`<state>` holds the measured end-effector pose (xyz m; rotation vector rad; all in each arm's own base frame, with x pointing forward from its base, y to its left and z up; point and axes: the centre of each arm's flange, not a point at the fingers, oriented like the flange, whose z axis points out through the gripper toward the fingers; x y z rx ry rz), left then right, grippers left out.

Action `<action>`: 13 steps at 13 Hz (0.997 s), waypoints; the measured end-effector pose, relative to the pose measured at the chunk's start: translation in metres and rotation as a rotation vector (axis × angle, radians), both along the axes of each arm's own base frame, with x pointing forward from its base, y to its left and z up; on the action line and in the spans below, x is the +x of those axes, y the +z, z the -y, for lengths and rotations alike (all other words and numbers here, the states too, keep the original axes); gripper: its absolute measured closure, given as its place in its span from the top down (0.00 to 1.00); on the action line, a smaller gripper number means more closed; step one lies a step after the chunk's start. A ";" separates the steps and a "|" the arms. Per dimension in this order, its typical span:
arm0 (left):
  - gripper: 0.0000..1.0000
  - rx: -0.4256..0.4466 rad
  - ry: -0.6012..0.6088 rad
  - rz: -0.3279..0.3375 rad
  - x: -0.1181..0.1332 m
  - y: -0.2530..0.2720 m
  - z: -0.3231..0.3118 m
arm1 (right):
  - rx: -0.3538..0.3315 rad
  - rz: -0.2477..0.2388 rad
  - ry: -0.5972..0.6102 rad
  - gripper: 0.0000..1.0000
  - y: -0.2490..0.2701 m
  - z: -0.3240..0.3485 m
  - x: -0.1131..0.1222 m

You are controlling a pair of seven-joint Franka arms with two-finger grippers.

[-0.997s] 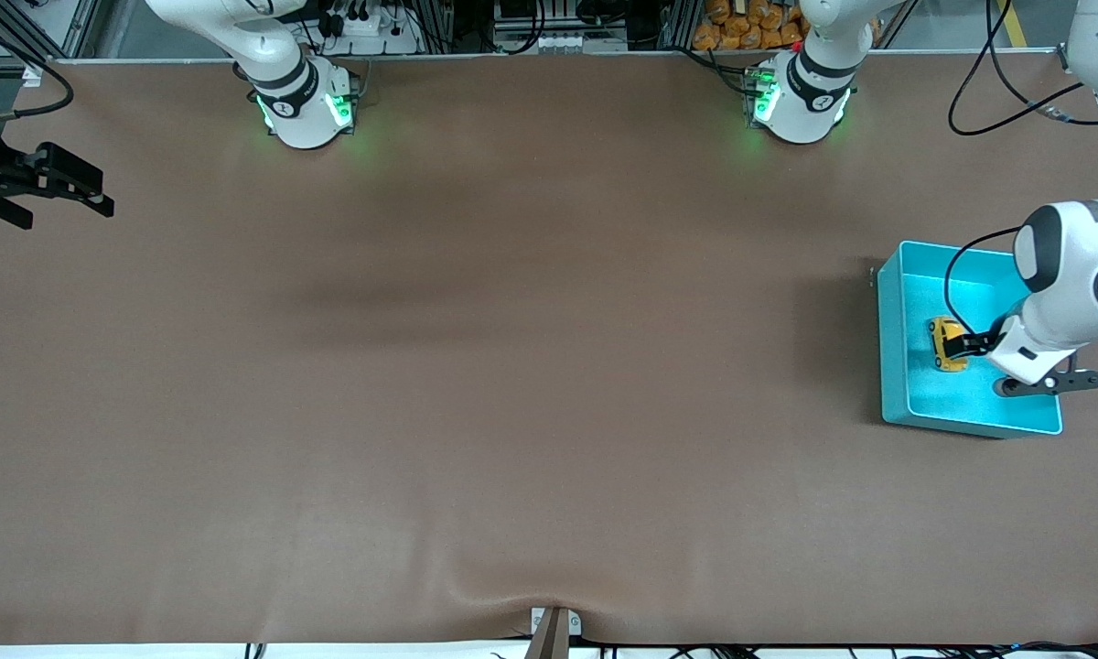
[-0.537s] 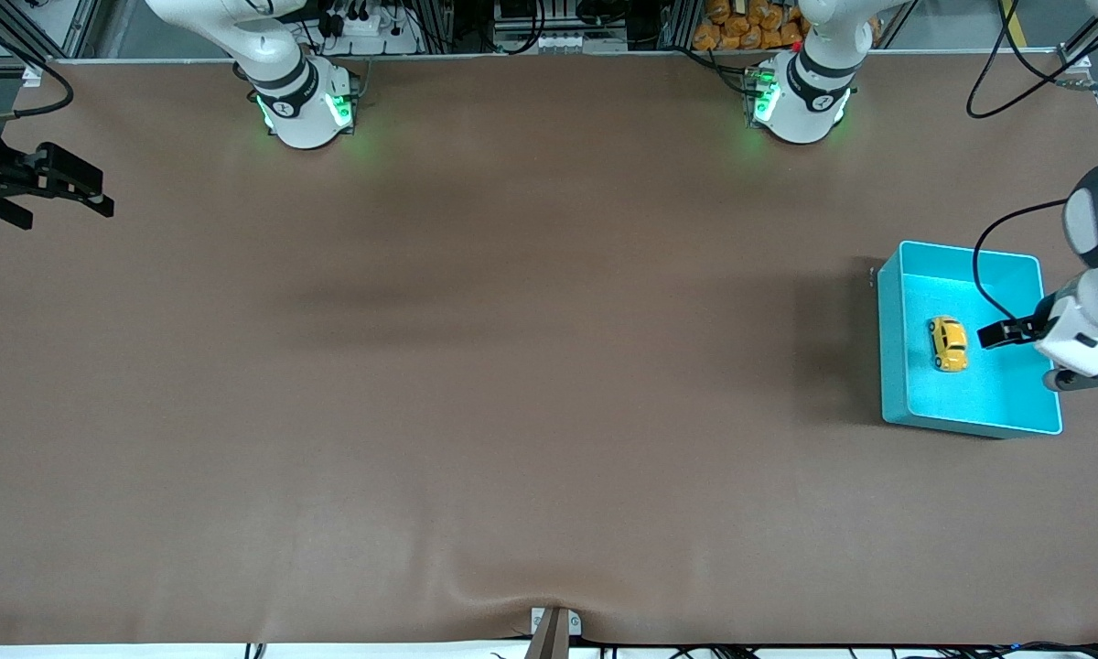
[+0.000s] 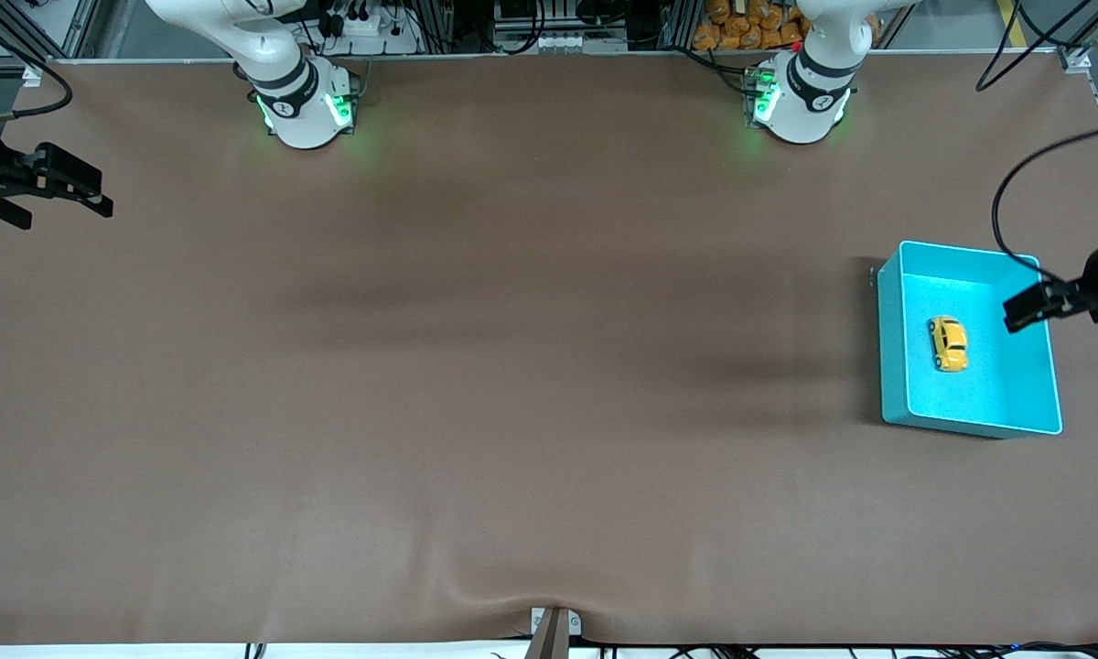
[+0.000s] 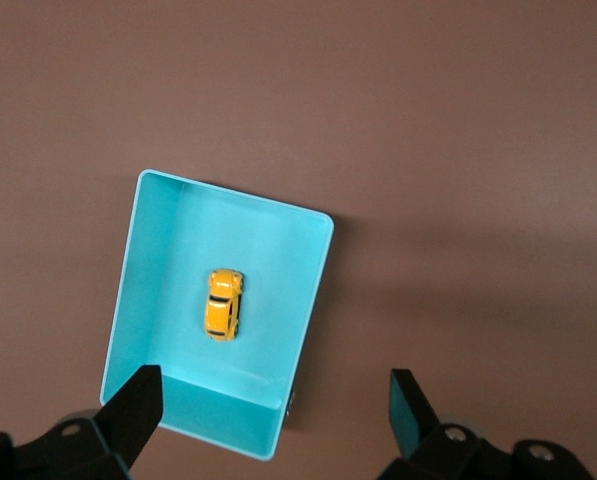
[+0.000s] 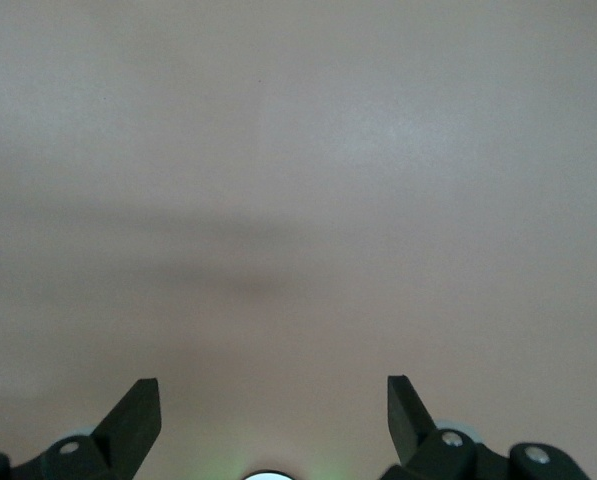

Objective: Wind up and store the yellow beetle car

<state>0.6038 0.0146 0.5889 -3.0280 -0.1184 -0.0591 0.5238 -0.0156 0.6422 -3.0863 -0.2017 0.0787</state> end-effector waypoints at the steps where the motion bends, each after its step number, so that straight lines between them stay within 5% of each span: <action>1: 1.00 -0.022 -0.005 -0.013 -0.006 0.015 0.009 | 0.000 0.000 0.000 1.00 0.000 0.000 0.000; 7: 1.00 -0.073 -0.034 -0.070 -0.057 0.078 0.042 | -0.001 0.007 0.001 1.00 -0.002 -0.001 0.003; 13: 1.00 -0.062 -0.103 -0.076 -0.078 0.095 0.082 | -0.001 0.015 -0.005 1.00 -0.001 0.002 0.004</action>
